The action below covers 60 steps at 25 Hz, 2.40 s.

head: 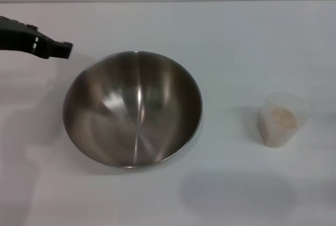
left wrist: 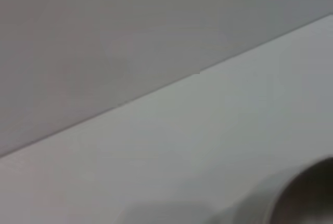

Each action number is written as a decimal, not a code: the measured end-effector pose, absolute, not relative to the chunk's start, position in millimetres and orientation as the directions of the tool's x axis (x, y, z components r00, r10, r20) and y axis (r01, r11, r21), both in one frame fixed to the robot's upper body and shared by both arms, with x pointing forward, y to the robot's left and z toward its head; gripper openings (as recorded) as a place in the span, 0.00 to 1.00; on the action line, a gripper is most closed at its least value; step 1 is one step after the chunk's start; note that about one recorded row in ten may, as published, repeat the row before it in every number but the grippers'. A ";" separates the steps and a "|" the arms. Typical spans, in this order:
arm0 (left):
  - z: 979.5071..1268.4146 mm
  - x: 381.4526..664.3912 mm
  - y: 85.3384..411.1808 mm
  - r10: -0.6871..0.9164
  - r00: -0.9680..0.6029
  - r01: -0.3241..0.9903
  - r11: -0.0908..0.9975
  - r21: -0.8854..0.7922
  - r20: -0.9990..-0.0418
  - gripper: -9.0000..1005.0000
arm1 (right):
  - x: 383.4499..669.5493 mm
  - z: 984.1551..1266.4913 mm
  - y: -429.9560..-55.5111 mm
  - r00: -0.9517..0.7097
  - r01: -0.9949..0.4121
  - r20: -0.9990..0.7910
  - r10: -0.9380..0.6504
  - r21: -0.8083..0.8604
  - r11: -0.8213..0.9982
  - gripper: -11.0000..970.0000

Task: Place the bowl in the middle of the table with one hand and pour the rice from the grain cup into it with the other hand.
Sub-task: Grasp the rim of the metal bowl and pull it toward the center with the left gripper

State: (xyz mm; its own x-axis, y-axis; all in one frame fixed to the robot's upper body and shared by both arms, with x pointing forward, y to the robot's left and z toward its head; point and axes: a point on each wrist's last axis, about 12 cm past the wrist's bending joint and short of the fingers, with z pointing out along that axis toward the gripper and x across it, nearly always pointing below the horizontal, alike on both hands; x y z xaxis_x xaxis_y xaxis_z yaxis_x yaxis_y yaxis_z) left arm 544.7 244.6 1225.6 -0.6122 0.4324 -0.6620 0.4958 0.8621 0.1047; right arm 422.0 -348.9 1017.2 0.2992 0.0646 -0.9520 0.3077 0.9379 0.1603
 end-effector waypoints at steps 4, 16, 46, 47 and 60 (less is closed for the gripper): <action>1229.7 540.8 248.6 0.418 -0.608 0.549 0.835 0.023 -0.675 0.79 | 422.0 1017.0 -348.4 0.299 0.307 -0.952 0.066 0.161 0.938 0.87; 1207.7 537.5 259.1 0.428 -0.629 0.574 0.819 -0.016 -0.649 0.79 | 422.1 1017.0 -348.5 0.298 0.306 -0.952 0.066 0.161 0.938 0.87; 1163.9 545.6 253.8 0.438 -0.659 0.577 0.816 -0.038 -0.611 0.79 | 416.7 1014.9 -350.2 0.288 0.318 -0.956 0.061 0.155 0.935 0.87; 1162.5 545.9 254.3 0.435 -0.662 0.574 0.818 -0.039 -0.610 0.79 | 416.7 1014.9 -350.3 0.288 0.318 -0.956 0.061 0.155 0.935 0.87; 1145.1 547.4 250.5 0.445 -0.674 0.572 0.819 -0.036 -0.589 0.79 | 418.2 1014.2 -350.8 0.277 0.319 -0.959 0.059 0.150 0.936 0.87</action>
